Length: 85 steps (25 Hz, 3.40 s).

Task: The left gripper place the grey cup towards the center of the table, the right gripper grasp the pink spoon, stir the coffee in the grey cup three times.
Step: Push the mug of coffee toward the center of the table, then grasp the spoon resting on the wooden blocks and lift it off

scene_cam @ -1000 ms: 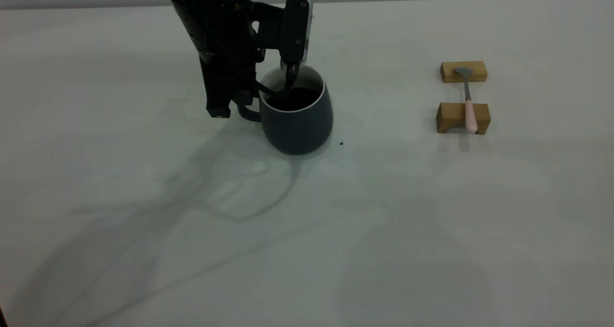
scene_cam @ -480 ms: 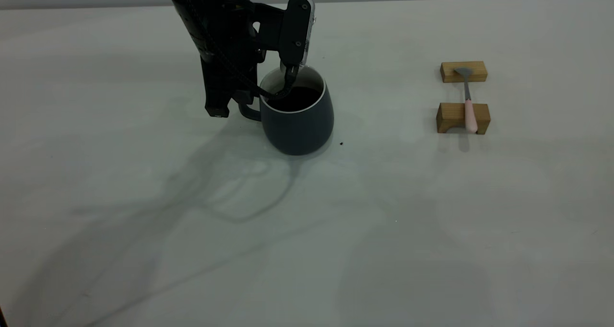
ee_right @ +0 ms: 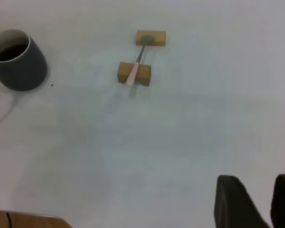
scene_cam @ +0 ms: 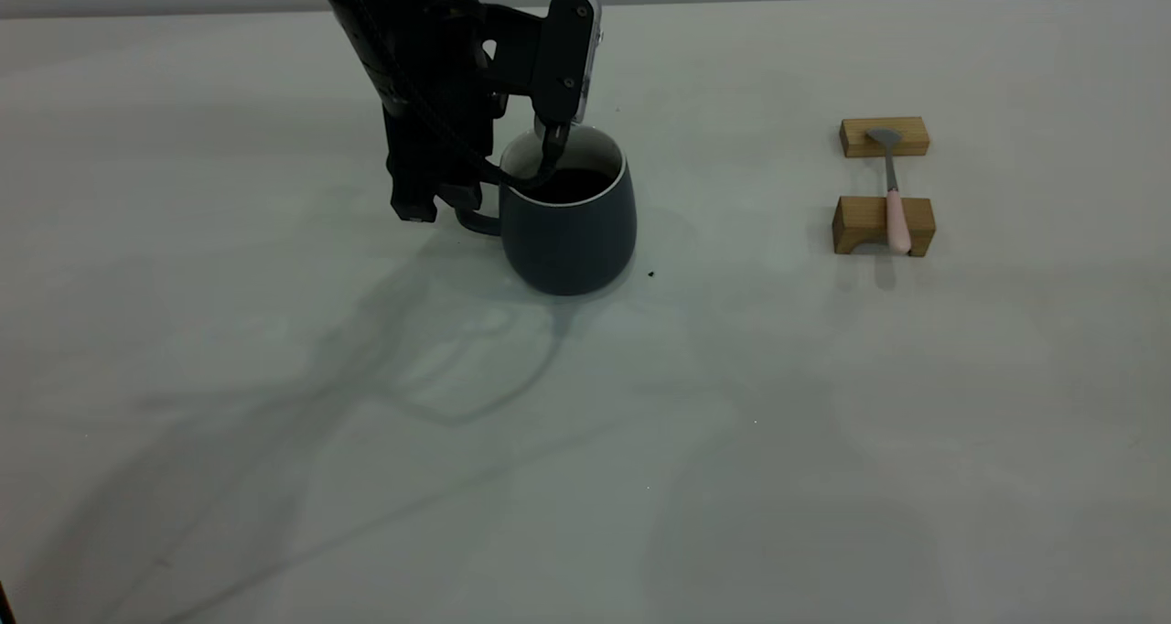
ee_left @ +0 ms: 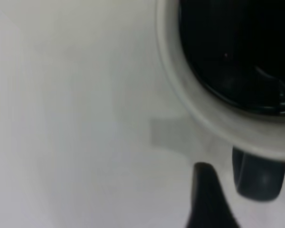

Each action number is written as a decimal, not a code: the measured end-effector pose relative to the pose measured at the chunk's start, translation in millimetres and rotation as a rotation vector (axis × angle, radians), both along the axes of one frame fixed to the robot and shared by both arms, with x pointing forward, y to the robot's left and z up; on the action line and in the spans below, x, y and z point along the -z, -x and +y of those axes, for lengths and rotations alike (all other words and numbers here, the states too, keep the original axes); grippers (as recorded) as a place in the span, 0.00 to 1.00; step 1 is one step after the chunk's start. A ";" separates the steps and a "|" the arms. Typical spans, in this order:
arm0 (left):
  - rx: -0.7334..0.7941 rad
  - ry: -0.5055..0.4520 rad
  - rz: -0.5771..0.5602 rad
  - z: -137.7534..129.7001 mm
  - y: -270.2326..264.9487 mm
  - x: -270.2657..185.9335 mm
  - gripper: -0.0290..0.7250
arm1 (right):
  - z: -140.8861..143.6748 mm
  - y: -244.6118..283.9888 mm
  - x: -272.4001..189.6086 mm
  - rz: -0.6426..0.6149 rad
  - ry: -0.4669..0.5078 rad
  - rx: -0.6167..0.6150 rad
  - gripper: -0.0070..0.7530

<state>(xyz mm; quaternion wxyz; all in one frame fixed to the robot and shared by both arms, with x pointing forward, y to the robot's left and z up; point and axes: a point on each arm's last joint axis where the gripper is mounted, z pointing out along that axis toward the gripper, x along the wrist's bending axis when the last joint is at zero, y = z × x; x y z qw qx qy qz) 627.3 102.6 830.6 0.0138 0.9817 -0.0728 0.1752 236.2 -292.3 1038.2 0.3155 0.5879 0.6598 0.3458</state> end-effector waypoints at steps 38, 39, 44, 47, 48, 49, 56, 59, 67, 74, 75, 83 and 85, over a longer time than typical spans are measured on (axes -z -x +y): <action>-1.129 0.531 -0.042 137.6 246.0 -315.4 0.58 | 0.0 0.0 -0.1 -0.001 0.000 0.000 0.32; -1.140 0.555 -0.042 145.3 259.3 -311.8 0.58 | 0.0 0.0 -0.1 -0.001 0.000 0.000 0.32; -1.315 0.633 -0.079 184.6 311.9 -276.4 0.58 | 0.0 0.0 -0.1 -0.001 0.000 0.000 0.32; -1.415 0.677 -0.141 197.9 337.0 -258.0 0.58 | 0.0 0.0 -0.1 -0.001 0.000 0.000 0.32; -1.444 0.692 -0.158 200.6 345.1 -250.2 0.58 | 0.0 0.0 -0.1 -0.001 0.000 0.000 0.32; -1.463 0.715 -0.179 202.3 352.6 -245.9 0.58 | 0.0 0.0 -0.1 -0.001 0.000 0.000 0.32; -1.505 0.847 -0.242 201.0 381.1 -217.2 0.58 | 0.0 0.0 -0.1 -0.001 0.000 0.000 0.32; -1.468 0.885 -0.272 199.7 388.3 -207.0 0.58 | 0.0 0.0 -0.1 -0.001 0.000 0.000 0.32; -1.384 0.946 -0.365 200.1 404.8 -202.2 0.58 | 0.0 0.0 -0.1 -0.001 0.000 0.000 0.32; -1.394 0.953 -0.362 200.1 404.8 -202.2 0.58 | 0.0 0.0 -0.1 -0.001 0.000 0.000 0.32; -1.395 0.954 -0.362 200.1 404.8 -202.2 0.58 | 0.0 0.0 -0.1 -0.001 0.000 0.000 0.32; -1.394 0.954 -0.362 200.1 404.8 -202.2 0.58 | 0.0 0.0 -0.1 -0.001 0.000 0.000 0.32; -1.394 0.954 -0.362 200.1 404.8 -202.2 0.58 | 0.0 0.0 -0.1 -0.001 0.000 0.000 0.32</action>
